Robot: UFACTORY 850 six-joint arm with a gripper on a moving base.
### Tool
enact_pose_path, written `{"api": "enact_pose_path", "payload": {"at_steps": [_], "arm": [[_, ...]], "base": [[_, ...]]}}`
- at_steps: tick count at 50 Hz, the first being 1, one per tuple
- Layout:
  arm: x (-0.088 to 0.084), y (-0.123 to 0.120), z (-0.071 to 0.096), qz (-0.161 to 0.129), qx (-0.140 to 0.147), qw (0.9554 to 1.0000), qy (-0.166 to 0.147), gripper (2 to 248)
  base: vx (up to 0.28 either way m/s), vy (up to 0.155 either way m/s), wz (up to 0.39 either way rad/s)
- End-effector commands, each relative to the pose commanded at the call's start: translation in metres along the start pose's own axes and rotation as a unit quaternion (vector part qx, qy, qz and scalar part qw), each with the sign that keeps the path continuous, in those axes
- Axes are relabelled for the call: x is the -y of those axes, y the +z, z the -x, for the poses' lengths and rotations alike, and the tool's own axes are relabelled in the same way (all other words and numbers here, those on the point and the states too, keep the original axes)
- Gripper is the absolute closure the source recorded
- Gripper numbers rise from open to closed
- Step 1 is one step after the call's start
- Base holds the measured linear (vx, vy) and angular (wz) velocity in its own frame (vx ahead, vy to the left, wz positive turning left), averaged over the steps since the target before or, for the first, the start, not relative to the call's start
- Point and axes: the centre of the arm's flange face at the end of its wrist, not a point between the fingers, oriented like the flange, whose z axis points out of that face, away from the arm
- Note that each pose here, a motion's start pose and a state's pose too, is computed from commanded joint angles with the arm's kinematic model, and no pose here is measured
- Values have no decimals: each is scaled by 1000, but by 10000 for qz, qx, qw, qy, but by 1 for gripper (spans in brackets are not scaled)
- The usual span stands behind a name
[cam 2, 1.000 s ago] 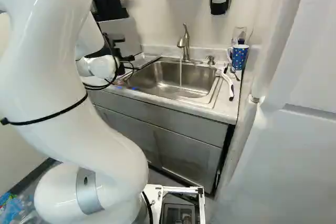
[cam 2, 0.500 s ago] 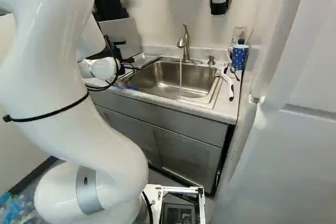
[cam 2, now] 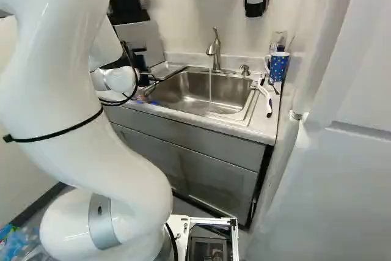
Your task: Rinse the cup and place it in the tray
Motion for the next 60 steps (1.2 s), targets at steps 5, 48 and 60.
{"api": "enact_pose_path", "payload": {"at_steps": [5,48,60], "arm": [[0,-1,-5,-3,-52,10000,2,130],[-42,-35,-38,414,-439,9981,87,130],[-58,-45,-36,585,-446,9972,113,130]], "base": [[0,0,0],[0,0,0],[0,0,0]]}}
